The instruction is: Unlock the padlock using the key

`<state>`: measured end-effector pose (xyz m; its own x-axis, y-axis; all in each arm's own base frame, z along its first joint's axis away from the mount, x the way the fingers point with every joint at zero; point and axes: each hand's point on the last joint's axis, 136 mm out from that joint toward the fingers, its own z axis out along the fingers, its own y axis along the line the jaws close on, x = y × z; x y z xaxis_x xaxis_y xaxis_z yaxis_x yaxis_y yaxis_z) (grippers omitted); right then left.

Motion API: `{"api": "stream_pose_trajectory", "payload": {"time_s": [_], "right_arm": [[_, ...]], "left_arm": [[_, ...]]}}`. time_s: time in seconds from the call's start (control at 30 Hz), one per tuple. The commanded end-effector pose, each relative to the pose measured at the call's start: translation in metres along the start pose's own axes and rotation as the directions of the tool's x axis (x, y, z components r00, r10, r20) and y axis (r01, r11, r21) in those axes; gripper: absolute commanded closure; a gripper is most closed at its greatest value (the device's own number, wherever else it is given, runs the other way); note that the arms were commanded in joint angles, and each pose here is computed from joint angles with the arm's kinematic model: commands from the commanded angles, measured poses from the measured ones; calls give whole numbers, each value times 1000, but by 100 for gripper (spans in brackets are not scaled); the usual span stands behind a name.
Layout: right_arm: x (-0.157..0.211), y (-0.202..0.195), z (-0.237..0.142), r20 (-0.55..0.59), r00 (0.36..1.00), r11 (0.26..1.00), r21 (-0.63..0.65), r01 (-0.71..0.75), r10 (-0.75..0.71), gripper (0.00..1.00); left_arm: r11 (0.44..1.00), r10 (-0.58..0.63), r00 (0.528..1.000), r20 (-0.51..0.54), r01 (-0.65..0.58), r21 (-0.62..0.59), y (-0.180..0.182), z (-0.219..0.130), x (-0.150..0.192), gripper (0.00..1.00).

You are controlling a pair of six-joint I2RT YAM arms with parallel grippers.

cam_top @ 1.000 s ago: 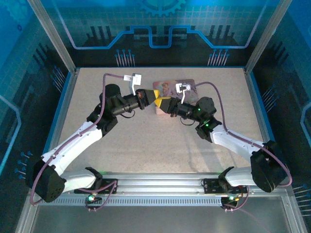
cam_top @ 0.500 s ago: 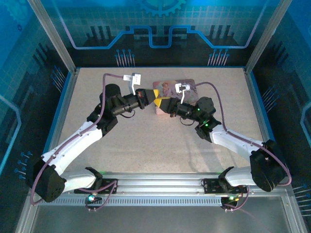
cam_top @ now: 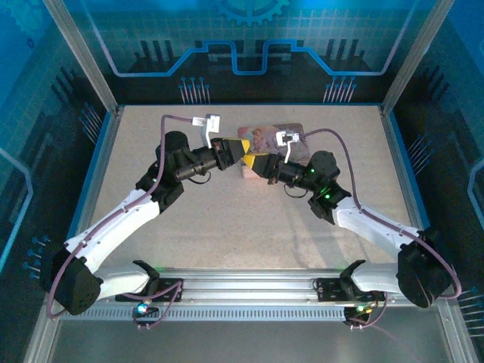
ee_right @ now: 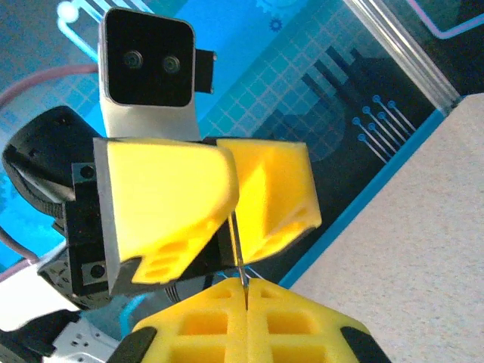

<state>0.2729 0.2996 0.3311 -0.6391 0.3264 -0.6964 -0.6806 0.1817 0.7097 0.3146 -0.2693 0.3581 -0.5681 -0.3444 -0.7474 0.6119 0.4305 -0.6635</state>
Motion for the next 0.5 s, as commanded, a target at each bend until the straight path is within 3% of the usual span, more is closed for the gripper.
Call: {"api": "stream_pose_trajectory", "payload": {"time_s": [0.0,0.1,0.2,0.33,0.47], "right_arm": [[5,-6,-11,-60,996,994,83,72,-67,100],[15,-17,-25,-138,986,977,177,119,-95,100],[21,-34,-46,-206,974,940,305,153,-92,100],[21,-53,-79,-259,964,855,483,188,-66,100],[18,-78,-125,-263,965,720,671,177,9,100]], "left_arm": [[999,52,998,32,-52,-18,-9,-10,-13,56],[995,52,998,24,-50,-84,2,-17,-16,30],[989,23,1000,0,-23,-144,22,-19,-14,14],[980,4,997,-82,-20,-196,47,-9,-2,9],[964,-12,981,-192,-40,-264,77,17,14,9]]}}
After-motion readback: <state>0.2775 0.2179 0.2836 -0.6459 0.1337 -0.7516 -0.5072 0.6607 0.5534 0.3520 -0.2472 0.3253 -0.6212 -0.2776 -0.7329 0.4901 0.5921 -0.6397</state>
